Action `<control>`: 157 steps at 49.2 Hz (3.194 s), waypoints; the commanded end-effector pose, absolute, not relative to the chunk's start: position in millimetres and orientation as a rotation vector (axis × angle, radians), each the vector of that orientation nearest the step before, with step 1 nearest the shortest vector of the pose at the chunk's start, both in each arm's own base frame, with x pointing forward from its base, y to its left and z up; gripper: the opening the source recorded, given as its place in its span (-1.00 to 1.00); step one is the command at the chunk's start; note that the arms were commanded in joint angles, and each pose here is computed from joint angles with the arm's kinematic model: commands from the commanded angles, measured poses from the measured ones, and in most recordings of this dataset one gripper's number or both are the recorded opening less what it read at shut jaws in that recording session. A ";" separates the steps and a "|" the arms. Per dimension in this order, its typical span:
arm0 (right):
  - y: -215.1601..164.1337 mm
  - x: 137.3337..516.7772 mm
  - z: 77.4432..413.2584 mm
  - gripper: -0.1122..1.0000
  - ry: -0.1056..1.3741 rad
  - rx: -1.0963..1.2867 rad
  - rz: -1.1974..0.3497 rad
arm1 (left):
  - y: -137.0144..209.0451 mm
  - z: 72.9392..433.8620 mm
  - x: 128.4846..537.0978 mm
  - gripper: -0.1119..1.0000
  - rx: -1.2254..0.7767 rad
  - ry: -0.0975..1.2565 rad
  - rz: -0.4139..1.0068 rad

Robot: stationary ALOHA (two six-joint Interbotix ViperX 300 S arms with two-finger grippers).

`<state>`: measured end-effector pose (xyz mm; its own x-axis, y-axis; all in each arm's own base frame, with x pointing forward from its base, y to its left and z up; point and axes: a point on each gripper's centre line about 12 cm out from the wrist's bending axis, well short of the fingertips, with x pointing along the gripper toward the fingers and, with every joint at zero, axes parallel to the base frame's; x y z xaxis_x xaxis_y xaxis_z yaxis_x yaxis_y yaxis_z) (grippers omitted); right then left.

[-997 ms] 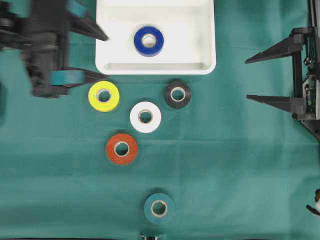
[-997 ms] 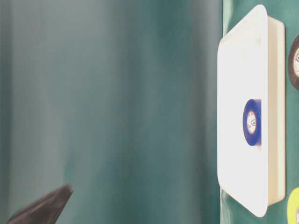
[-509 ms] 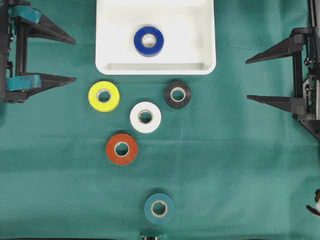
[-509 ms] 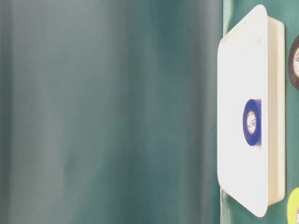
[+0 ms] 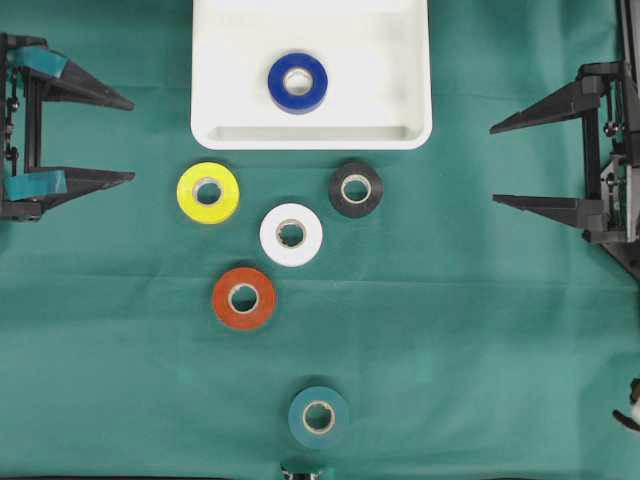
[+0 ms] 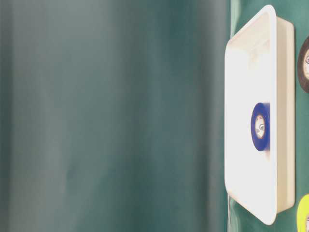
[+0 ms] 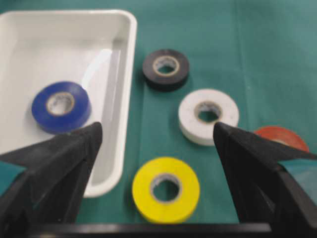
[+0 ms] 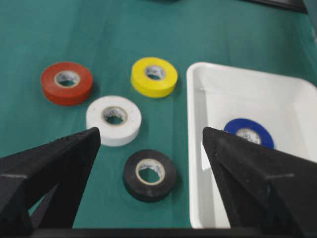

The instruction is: Pick up the tape from a random location and place it into the white case.

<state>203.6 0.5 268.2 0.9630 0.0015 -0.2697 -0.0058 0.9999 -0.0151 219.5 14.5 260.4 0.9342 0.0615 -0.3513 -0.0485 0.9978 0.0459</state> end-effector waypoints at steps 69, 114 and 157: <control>12.2 206.7 268.0 0.87 0.295 0.000 0.057 | 14.3 254.7 211.5 0.97 0.033 0.287 0.061; 15.1 259.1 271.4 0.87 0.310 -0.008 0.058 | 14.1 254.4 213.2 0.97 0.032 0.285 0.060; 0.1 349.7 272.0 0.87 0.345 -0.004 0.002 | 14.4 255.6 213.2 0.97 0.029 0.276 0.062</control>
